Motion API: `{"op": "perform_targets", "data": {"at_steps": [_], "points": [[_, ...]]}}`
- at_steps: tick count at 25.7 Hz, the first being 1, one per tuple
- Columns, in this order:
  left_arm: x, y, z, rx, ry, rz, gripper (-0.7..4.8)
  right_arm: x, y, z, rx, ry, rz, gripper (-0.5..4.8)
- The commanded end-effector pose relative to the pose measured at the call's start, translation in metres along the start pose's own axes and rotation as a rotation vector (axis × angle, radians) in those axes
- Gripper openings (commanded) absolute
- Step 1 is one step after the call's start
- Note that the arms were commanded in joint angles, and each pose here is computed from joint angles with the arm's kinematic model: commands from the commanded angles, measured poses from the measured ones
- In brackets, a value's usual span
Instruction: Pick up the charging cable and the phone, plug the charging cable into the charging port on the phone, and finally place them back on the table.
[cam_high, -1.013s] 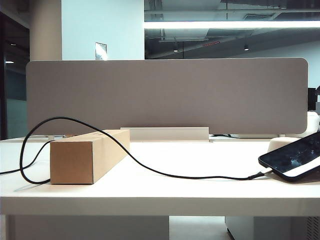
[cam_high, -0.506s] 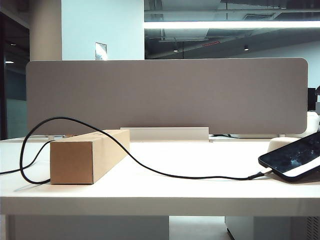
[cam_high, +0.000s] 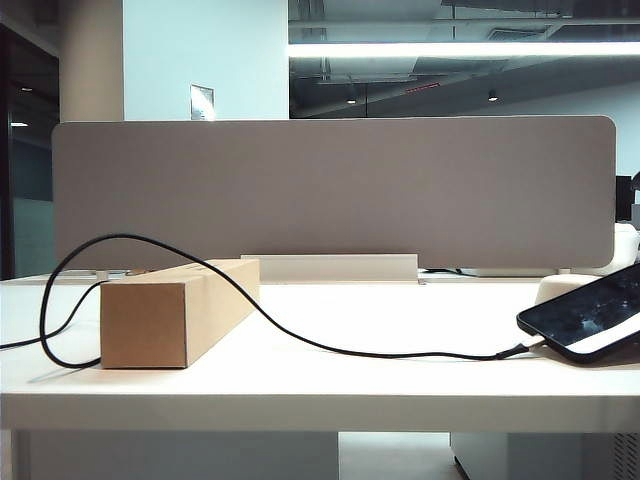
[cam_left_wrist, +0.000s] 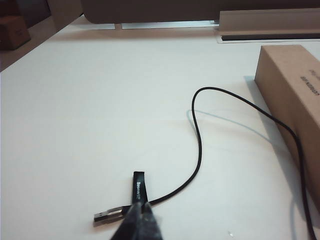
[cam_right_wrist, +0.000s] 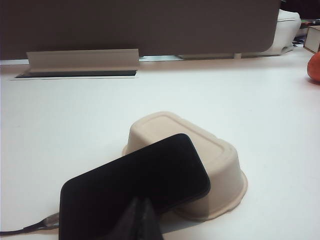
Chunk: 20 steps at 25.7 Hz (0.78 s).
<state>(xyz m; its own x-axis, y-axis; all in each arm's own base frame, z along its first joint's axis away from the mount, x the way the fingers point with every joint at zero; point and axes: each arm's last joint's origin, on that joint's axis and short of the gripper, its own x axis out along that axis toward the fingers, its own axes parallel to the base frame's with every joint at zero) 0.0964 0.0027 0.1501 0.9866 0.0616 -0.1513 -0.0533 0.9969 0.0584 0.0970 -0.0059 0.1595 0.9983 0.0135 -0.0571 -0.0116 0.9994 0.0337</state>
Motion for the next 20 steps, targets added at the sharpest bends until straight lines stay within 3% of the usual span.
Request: {"op": "perform_targets", "data": {"at_steps": [1, 20], "points": [[-0.0002, 0.0001, 0.0014, -0.004, -0.007, -0.002, -0.05, 0.0003, -0.0009, -0.0008, -0.005, -0.008, -0.040, -0.01], [-0.0002, 0.0001, 0.0014, -0.004, -0.007, -0.002, -0.05, 0.0003, -0.0007, -0.0013, 0.005, -0.003, -0.029, -0.01]]}}
